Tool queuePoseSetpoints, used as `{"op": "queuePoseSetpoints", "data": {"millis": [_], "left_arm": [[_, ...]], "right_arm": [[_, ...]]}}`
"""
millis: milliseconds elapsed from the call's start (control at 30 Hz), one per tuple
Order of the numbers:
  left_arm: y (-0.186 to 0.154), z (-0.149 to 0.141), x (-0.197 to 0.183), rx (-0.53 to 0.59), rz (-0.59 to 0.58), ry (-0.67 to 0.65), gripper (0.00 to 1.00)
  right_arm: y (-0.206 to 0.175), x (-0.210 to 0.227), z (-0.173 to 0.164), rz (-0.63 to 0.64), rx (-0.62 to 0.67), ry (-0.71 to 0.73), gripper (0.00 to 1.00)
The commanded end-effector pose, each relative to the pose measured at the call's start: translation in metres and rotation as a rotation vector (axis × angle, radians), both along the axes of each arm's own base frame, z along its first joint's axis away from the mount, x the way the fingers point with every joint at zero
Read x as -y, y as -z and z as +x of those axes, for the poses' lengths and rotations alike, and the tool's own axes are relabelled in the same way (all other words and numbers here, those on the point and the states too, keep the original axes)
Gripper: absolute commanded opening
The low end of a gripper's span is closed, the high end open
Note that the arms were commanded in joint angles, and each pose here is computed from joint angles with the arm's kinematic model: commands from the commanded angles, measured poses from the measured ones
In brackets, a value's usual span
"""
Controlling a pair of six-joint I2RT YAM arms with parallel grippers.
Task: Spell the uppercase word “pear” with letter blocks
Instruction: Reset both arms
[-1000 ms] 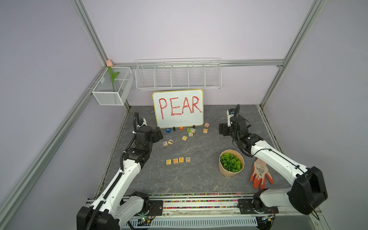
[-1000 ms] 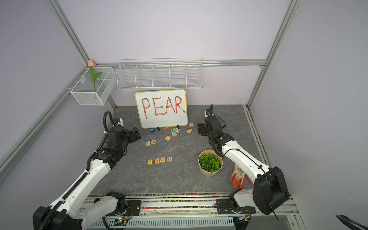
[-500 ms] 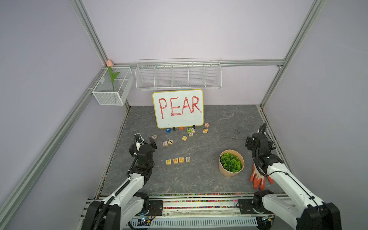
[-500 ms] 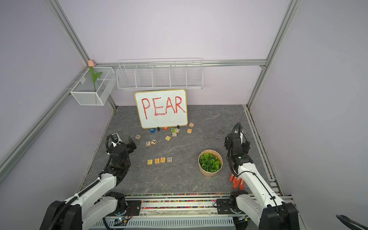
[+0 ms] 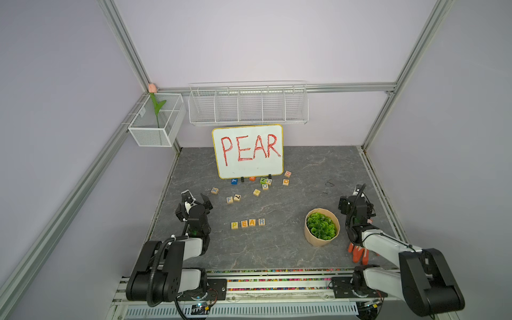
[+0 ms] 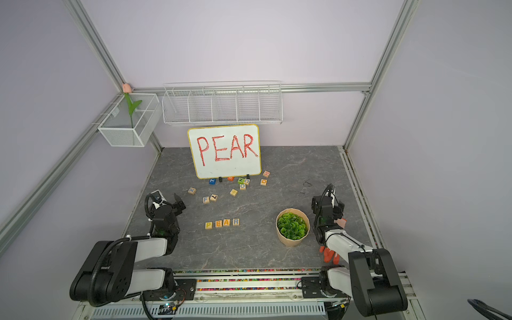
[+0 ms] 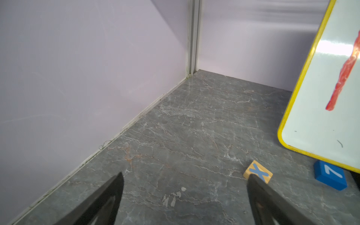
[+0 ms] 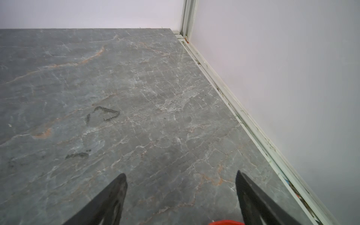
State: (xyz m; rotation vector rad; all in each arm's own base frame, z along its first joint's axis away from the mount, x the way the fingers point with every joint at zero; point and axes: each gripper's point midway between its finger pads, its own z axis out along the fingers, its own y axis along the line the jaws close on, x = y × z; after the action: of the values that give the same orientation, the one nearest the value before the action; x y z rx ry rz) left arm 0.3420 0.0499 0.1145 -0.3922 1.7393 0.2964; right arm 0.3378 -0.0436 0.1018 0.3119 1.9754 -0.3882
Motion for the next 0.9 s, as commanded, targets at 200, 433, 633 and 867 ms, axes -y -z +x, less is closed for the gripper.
{"op": "queuePoseSetpoints", "data": {"millis": [200,433,633,867], "left_arm": [[-0.008,0.043,0.017,0.004,0.013,0.106,0.99],[-0.003,0.058,0.025,-0.047,0.025,0.159,0.99],[-0.004,0.058,0.025,-0.046,0.020,0.161,0.99],[-0.004,0.058,0.024,-0.046,0.022,0.160,0.99]], "right_arm": [[-0.019,-0.010,0.038,-0.036,0.145,-0.116,0.89],[0.003,-0.024,0.054,-0.011,0.137,-0.245,0.89],[0.009,-0.024,0.055,0.052,0.078,-0.272,0.89],[0.008,-0.023,0.055,0.046,0.089,-0.272,0.89]]}}
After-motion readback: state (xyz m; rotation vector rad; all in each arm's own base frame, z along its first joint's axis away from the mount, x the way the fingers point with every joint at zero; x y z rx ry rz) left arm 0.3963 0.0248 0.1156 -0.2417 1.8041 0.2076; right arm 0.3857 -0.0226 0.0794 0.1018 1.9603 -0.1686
